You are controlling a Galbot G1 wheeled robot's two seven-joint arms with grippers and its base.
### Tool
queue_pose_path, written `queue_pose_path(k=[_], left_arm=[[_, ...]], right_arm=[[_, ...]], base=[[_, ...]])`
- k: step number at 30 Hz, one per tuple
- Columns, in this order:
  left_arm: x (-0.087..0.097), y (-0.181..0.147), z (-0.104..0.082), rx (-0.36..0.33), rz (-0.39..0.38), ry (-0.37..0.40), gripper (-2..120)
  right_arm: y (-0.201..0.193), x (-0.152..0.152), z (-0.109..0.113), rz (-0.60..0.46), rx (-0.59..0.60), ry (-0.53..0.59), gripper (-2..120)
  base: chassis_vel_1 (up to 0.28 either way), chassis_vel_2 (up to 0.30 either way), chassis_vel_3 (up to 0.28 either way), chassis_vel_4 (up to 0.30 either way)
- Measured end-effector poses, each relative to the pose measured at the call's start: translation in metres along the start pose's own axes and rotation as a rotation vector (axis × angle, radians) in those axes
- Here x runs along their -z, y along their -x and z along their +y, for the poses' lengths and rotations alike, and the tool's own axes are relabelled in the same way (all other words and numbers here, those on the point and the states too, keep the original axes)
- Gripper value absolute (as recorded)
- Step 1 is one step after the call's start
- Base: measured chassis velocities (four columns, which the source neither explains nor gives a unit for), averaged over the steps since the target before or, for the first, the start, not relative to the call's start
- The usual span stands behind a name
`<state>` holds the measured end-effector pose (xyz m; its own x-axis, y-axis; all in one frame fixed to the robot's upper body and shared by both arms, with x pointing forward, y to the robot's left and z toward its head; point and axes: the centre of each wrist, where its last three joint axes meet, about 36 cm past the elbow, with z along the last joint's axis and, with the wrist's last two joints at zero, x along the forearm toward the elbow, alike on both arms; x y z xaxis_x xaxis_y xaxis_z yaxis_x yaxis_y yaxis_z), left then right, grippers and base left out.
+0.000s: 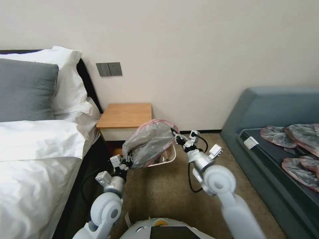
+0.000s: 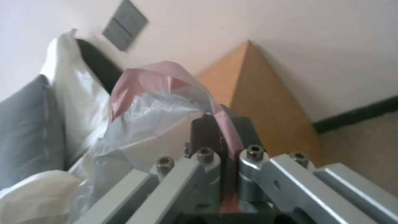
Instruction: Pick up the garbage bag from the table and place it over the trash can.
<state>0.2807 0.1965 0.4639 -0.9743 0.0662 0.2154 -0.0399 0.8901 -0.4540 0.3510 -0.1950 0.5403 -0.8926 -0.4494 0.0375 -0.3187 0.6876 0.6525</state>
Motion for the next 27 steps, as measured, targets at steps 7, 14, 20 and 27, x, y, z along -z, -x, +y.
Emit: queue_pose_path(k=[7, 14, 20, 27], left_arm=[[0.003, 0.0, 0.005, -0.015, -0.013, -0.017, 5], [0.006, 0.002, 0.013, -0.03, -0.039, -0.026, 5], [0.003, 0.004, 0.015, -0.054, -0.036, -0.017, 5], [-0.005, 0.007, 0.02, -0.084, -0.035, 0.048, 5]], right_arm=[[0.001, 0.024, -0.012, 0.095, -0.064, 0.026, 0], [0.001, 0.04, -0.025, 0.18, -0.07, 0.041, 0], [0.006, 0.051, -0.03, 0.196, -0.058, 0.011, 0], [0.015, 0.056, -0.032, 0.23, -0.043, -0.032, 0]], base=[[0.0, 0.0, 0.0, 0.0], [0.0, 0.0, 0.0, 0.0], [0.0, 0.0, 0.0, 0.0], [0.0, 0.0, 0.0, 0.0]])
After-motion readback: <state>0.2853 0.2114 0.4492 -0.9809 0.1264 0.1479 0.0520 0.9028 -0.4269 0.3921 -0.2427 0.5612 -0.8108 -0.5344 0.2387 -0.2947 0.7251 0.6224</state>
